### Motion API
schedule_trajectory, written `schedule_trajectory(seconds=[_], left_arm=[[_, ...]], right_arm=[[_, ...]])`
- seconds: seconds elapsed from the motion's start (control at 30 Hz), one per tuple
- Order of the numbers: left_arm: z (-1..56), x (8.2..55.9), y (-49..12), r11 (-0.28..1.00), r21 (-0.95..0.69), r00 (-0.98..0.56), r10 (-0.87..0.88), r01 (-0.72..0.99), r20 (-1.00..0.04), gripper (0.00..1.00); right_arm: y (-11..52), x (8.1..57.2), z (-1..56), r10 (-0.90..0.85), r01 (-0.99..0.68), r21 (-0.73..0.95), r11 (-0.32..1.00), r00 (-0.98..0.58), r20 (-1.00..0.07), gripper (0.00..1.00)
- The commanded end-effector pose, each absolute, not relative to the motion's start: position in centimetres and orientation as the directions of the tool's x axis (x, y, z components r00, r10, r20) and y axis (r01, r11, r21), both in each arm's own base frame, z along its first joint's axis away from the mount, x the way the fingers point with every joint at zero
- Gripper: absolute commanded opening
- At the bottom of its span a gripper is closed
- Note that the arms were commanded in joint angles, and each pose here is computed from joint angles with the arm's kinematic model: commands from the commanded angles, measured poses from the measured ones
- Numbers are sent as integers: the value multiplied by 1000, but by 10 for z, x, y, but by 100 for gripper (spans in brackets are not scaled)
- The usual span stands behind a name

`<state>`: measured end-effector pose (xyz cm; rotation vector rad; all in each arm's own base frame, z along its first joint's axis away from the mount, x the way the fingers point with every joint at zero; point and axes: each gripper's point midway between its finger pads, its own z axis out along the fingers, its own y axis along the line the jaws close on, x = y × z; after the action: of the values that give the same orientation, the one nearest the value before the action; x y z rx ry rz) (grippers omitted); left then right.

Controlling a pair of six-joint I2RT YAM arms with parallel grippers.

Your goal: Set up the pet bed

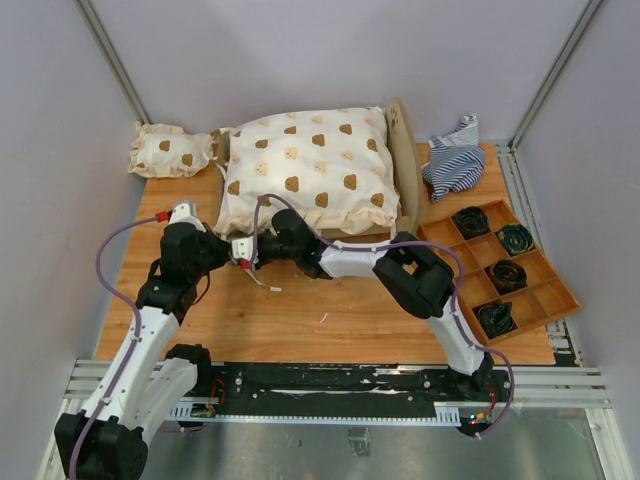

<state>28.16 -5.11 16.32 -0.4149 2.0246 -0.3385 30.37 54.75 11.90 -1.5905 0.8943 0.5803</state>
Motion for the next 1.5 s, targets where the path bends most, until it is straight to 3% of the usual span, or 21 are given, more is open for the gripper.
schedule_trajectory(seconds=[0.0, 0.17, 0.23, 0.3, 0.4, 0.57, 0.67, 0.97, 1.47], left_arm=[[187, 282, -55, 895, -430, -419, -437, -118, -796, 0], [187, 281, -52, 893, -424, -434, -445, -150, -784, 7], [189, 280, -52, 886, -435, -427, -459, -159, -779, 15], [194, 280, -47, 877, -441, -410, -479, -190, -776, 30], [200, 277, -27, 839, -444, -342, -537, -315, -772, 44], [207, 273, 0, 758, -461, -239, -607, -462, -758, 50], [203, 277, -1, 744, -481, -243, -629, -465, -738, 53], [189, 307, -2, 609, -656, -239, -787, -446, -568, 54], [151, 313, -5, 611, -640, -294, -789, -466, -539, 39]], right_arm=[[559, 294, 126, -168, -670, -731, -131, 741, -650, 0], [562, 293, 131, -138, -605, -785, -134, 796, -590, 0], [565, 288, 131, -116, -571, -808, -146, 821, -559, 0], [568, 286, 133, -104, -535, -832, -144, 845, -525, 0], [570, 286, 135, -88, -525, -842, -124, 851, -518, 0], [574, 287, 137, -80, -527, -843, -107, 850, -521, 0], [576, 288, 135, -85, -533, -840, -104, 846, -526, 0], [575, 291, 130, -102, -548, -832, -87, 836, -540, 0], [577, 298, 134, -109, -561, -826, -63, 826, -553, 0]])
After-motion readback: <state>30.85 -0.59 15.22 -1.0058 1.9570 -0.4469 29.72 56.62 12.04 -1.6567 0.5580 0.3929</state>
